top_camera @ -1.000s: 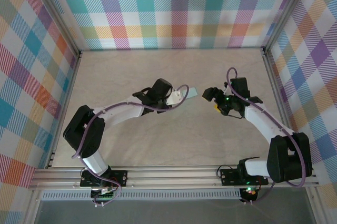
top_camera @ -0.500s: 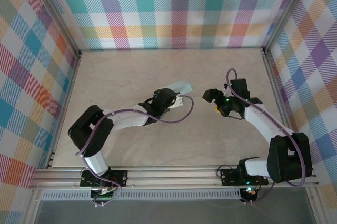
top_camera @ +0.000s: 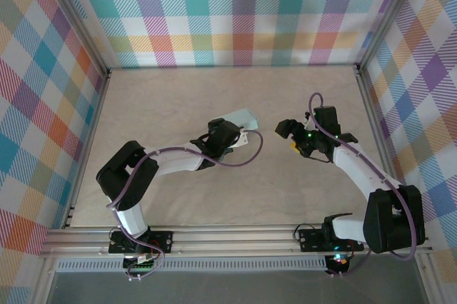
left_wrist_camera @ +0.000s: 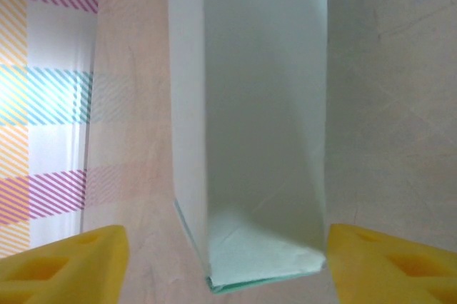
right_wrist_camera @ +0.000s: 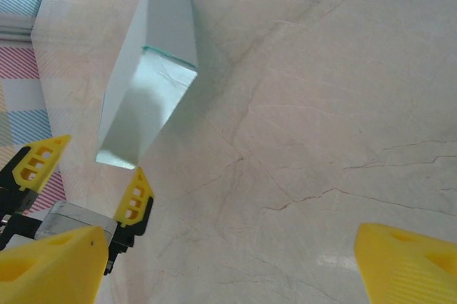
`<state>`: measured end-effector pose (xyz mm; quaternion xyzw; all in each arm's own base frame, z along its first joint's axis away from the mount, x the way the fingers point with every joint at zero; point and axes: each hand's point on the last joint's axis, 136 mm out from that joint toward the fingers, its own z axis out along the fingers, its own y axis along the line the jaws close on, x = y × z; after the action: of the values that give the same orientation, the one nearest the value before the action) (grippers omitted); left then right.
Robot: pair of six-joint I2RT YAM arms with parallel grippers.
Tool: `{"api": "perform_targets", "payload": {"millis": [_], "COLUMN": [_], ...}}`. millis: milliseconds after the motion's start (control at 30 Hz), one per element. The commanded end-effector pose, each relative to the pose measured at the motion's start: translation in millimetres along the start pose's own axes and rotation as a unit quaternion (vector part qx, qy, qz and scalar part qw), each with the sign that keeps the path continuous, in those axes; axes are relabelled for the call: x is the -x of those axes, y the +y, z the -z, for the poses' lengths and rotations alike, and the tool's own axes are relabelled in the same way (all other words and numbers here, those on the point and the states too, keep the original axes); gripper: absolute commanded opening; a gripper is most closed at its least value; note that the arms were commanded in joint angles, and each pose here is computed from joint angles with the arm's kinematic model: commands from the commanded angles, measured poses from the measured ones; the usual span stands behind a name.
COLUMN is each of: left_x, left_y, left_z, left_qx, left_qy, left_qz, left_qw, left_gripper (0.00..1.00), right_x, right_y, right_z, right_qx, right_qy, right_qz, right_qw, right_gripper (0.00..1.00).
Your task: Fold the paper box
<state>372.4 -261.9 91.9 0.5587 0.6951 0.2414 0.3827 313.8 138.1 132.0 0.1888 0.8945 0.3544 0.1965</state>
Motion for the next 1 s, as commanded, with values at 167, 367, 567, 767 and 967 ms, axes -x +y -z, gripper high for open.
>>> {"api": "perform_targets", "payload": {"millis": [167, 367, 567, 767, 967], "left_x": [7.5, -1.2, -83.7, -176.5, -224.5], "left_y": [2.7, 46.3, 94.6, 93.7, 82.4], "left_z": [14.4, 50.0, 75.0, 85.3, 64.0], "left_qx": [-0.039, -0.038, 0.035, 0.141, 0.165], "left_qy": [-0.034, -0.112, -0.108, -0.050, -0.048], "left_qz": [0.086, 0.286, 0.483, 0.548, 0.588], "left_qw": [0.995, 0.951, 0.868, 0.823, 0.790], "left_gripper": [1.00, 1.00, 1.00, 1.00, 1.00], "right_x": [1.5, 24.9, 70.8, 99.9, 111.0], "right_y": [-0.1, 2.0, -15.3, -35.7, -55.8], "right_z": [7.7, 26.2, 60.0, 67.0, 39.7], "right_qx": [0.000, -0.026, -0.127, -0.211, -0.175], "right_qy": [-0.009, -0.087, -0.240, -0.321, -0.342], "right_qz": [0.020, 0.119, 0.247, 0.364, 0.372], "right_qw": [1.000, 0.989, 0.930, 0.848, 0.845], "right_gripper": [0.90, 1.00, 1.00, 1.00, 1.00]}}
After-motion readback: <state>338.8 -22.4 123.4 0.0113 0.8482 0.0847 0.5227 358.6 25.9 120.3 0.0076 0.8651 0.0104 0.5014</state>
